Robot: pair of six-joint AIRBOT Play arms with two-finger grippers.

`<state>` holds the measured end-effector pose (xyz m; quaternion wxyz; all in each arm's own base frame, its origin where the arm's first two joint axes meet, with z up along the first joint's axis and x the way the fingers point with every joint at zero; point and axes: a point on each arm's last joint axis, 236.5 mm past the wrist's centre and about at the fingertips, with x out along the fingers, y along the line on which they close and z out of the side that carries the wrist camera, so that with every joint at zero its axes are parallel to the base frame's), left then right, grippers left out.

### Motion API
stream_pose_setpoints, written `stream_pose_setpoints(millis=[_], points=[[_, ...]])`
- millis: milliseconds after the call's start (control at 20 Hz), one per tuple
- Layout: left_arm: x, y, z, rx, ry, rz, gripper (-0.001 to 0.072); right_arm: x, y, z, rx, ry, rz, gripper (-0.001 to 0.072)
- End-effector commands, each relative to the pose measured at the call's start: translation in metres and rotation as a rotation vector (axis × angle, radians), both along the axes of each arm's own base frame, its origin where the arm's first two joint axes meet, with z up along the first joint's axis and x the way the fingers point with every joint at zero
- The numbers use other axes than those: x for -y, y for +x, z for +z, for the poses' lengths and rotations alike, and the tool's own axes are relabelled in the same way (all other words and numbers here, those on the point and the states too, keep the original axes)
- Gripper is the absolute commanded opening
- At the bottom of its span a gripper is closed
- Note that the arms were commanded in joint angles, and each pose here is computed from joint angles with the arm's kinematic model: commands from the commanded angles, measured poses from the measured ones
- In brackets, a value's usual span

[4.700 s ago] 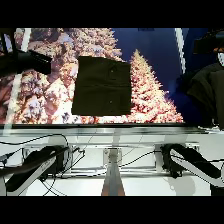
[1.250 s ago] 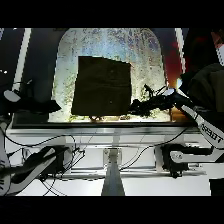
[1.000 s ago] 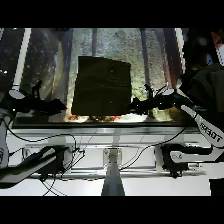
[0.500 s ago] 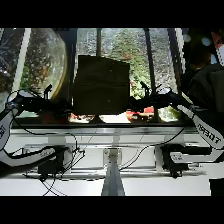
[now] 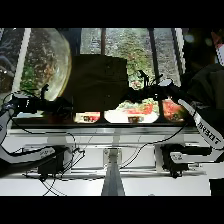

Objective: Fold the clothes and pants, and hang the long-sleeved shirts on hangers.

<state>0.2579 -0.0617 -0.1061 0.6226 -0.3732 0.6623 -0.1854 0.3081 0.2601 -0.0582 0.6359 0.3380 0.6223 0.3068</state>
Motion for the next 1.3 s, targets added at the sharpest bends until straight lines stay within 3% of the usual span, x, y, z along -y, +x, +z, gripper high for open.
stream_pose_setpoints(millis=[0,200,950,1250], points=[[-0.005,-0.004,0.0,0.021,-0.001,-0.028,0.0684,-0.001,0.003,0.003,0.012,0.001,0.003,0.0052],[0.004,-0.007,0.0,0.053,0.001,-0.098,0.0681,-0.001,0.002,0.004,0.009,0.004,0.007,0.0052],[-0.01,0.007,0.016,0.1,-0.046,-0.042,0.0674,-0.002,-0.001,0.005,0.003,0.01,0.017,0.0052],[-0.003,0.005,0.014,0.142,-0.037,-0.108,0.0673,-0.002,-0.001,0.004,0.003,0.009,0.015,0.0052]])
